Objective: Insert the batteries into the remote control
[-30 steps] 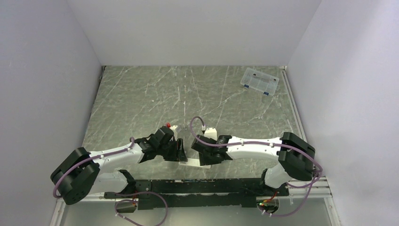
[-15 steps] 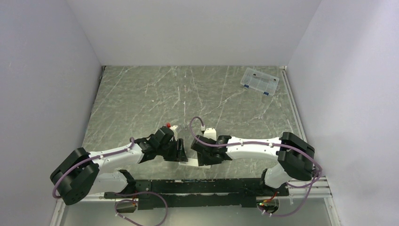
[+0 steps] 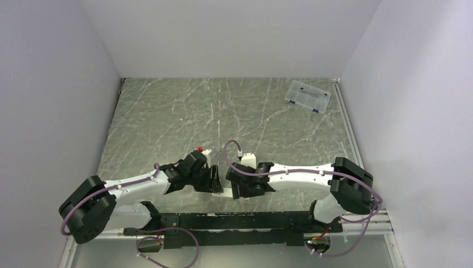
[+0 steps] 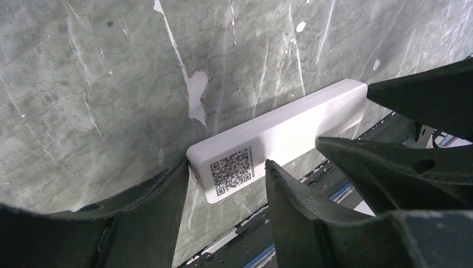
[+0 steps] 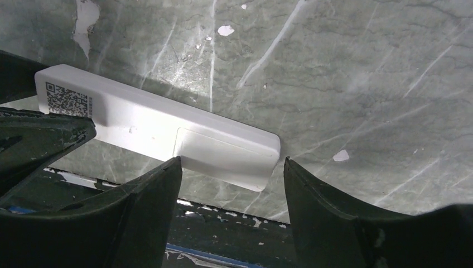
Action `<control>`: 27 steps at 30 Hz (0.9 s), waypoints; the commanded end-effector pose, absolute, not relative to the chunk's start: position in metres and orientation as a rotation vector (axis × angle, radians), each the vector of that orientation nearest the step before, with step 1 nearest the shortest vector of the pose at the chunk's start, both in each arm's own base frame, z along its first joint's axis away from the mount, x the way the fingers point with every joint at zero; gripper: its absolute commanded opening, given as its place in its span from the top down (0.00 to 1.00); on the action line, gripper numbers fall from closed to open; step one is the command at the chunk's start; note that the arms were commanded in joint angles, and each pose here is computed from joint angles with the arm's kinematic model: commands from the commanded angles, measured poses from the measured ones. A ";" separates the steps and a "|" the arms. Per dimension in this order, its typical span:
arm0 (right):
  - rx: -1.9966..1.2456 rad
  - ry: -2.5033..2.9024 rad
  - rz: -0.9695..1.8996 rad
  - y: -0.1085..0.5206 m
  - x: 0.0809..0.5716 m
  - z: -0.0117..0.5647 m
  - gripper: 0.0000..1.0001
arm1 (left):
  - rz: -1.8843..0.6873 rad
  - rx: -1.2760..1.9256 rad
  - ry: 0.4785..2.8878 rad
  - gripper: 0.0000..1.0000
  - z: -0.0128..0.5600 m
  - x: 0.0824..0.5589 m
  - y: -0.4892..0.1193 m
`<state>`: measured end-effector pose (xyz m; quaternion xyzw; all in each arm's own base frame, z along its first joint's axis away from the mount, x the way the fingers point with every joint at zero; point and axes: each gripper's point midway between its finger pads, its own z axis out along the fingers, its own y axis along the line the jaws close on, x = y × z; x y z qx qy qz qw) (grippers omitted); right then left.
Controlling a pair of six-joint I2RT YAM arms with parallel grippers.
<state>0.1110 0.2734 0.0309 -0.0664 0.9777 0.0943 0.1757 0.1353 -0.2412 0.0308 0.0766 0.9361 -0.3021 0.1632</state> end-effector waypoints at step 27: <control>-0.263 2.400 0.488 0.258 0.140 0.135 0.24 | -0.777 0.175 2.548 0.20 0.127 0.151 -0.228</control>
